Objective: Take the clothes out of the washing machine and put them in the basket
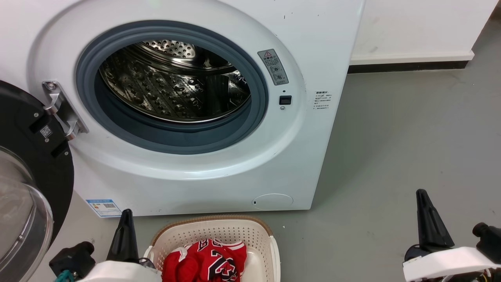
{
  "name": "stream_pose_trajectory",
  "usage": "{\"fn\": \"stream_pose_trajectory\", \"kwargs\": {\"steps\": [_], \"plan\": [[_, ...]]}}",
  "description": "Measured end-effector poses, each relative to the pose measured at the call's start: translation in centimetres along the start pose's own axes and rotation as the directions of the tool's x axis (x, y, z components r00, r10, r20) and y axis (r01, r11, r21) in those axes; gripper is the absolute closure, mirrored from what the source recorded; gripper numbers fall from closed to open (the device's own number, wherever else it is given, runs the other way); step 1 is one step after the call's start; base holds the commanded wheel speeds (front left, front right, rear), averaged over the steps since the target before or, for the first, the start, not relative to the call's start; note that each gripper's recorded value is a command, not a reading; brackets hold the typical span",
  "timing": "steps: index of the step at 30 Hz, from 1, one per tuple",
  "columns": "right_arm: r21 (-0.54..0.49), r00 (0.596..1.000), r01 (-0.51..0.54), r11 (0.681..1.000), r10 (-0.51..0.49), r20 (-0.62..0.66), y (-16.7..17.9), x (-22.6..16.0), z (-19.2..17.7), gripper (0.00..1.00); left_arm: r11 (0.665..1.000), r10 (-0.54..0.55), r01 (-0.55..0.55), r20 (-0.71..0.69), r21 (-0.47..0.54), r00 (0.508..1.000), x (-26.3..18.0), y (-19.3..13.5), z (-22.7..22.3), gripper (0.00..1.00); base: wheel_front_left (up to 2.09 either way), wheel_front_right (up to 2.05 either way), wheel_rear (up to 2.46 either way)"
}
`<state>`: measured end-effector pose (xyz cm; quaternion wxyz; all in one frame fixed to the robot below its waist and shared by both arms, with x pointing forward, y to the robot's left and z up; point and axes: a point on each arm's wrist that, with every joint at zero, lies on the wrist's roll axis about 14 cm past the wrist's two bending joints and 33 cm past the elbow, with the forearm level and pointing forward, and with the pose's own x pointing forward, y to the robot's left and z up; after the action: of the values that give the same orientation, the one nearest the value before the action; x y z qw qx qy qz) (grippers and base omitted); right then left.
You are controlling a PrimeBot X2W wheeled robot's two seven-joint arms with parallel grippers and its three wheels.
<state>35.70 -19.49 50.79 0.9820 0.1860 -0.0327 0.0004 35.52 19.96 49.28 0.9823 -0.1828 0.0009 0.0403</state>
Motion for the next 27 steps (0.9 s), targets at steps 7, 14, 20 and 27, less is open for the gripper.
{"fn": "stream_pose_trajectory", "kwargs": {"steps": [7, 14, 20, 27], "plan": [[0.122, 1.0, 0.022, 0.992, -0.02, -0.012, -0.3, 0.3, -0.2, 1.0, 0.992, 0.013, -0.016, -0.021, -0.122, 1.0, 0.3, 0.3, -0.3, 1.0, 0.0, 0.0, 0.0], [0.232, 0.999, 0.034, 0.972, -0.031, -0.016, -0.5, 0.7, -0.1, 1.0, 0.972, 0.02, -0.028, -0.036, -0.232, 0.999, 0.6, 0.5, -0.3, 1.0, 0.0, 0.0, 0.0], [0.319, 0.999, 0.051, 0.946, -0.044, -0.031, -0.7, 0.8, -0.4, 1.0, 0.947, 0.017, -0.029, -0.042, -0.319, 0.999, 1.0, 0.4, -0.2, 1.0, 0.0, 0.0, 0.0], [0.409, 0.998, 0.061, 0.911, -0.049, -0.039, -0.8, 1.0, -0.4, 1.0, 0.911, 0.012, -0.034, -0.054, -0.412, 0.998, 1.3, 0.3, -0.3, 1.0, 0.0, 0.0, 0.0]]}}
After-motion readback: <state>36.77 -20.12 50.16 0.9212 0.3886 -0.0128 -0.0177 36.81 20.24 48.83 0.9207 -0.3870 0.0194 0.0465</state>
